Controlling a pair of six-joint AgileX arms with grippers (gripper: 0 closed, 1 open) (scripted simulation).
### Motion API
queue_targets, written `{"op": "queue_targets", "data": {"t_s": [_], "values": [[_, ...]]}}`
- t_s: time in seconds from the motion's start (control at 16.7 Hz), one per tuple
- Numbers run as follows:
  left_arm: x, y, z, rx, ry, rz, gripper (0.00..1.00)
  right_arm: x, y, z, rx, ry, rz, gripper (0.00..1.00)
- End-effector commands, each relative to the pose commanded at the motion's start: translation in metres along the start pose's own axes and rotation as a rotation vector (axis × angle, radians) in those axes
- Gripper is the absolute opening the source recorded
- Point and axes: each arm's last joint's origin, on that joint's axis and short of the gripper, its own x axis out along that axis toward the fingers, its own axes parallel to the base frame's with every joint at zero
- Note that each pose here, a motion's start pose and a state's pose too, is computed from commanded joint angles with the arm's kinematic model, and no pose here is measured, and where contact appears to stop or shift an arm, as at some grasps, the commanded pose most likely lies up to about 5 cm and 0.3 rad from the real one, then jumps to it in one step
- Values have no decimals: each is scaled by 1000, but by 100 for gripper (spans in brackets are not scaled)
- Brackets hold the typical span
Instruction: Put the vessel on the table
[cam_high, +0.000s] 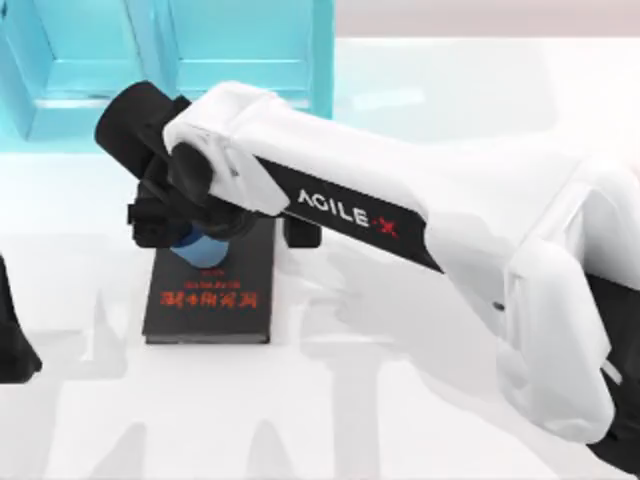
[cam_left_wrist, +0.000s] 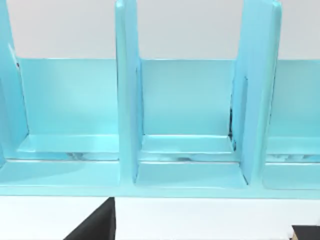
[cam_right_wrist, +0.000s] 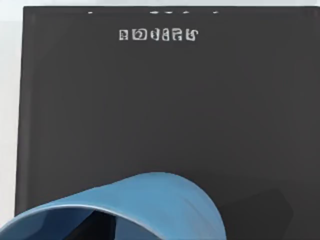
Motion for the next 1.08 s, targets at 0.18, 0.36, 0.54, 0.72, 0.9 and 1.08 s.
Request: {"op": "queue_targets", "data": {"t_s": [0.18, 0.36, 0.54, 0.72, 0.9, 1.08], "values": [[0, 0, 0, 0, 0, 0, 100, 0, 0, 0, 0, 0, 0, 100], [0, 0, 0, 0, 0, 0, 100, 0, 0, 0, 0, 0, 0, 77], [0, 0, 0, 0, 0, 0, 100, 0, 0, 0, 0, 0, 0, 55], [0, 0, 0, 0, 0, 0, 100, 0, 0, 0, 0, 0, 0, 32], [0, 0, 0, 0, 0, 0, 100, 0, 0, 0, 0, 0, 0, 10], [0, 0, 0, 0, 0, 0, 100, 0, 0, 0, 0, 0, 0, 0]]}}
